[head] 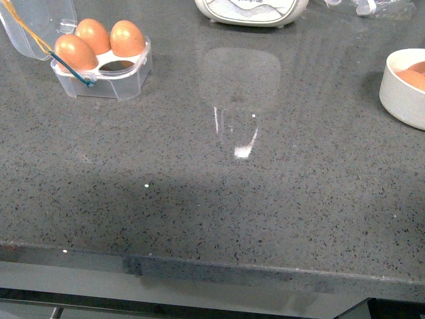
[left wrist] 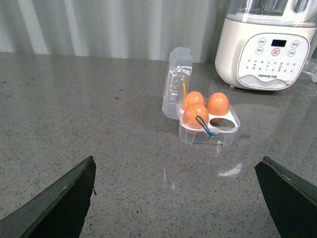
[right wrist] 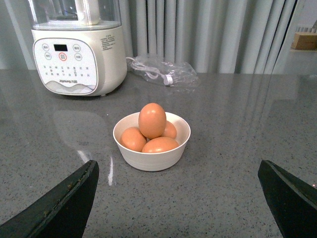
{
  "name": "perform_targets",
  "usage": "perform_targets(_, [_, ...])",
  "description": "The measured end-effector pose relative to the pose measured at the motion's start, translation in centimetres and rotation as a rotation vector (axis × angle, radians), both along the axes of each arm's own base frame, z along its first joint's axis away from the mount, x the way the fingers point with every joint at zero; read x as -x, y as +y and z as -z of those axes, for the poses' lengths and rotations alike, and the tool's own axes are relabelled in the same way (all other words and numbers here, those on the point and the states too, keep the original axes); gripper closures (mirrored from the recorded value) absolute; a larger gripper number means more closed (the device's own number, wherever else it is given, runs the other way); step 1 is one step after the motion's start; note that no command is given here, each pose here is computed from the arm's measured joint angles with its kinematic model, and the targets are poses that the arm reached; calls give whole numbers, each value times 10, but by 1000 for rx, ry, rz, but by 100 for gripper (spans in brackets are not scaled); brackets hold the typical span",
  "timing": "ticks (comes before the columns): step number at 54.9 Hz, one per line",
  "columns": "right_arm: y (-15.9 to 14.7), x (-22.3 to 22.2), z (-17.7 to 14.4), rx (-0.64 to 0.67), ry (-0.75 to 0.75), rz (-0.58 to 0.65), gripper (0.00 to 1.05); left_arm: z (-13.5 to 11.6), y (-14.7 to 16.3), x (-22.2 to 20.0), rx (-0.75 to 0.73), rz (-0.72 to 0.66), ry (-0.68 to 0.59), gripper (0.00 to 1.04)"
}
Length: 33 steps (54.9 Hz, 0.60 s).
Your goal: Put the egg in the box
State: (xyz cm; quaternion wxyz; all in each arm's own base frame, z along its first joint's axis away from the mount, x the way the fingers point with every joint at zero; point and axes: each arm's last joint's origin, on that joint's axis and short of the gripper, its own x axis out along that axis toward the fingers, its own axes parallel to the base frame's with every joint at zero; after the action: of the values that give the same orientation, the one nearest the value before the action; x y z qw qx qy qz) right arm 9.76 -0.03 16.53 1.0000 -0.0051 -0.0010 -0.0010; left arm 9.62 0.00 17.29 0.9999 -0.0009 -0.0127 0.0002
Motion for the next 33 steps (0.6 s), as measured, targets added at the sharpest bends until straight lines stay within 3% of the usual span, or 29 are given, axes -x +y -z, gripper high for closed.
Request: perform_targets(33, [0, 0, 0, 0, 0, 0, 7, 0, 0, 0, 0, 0, 0, 7])
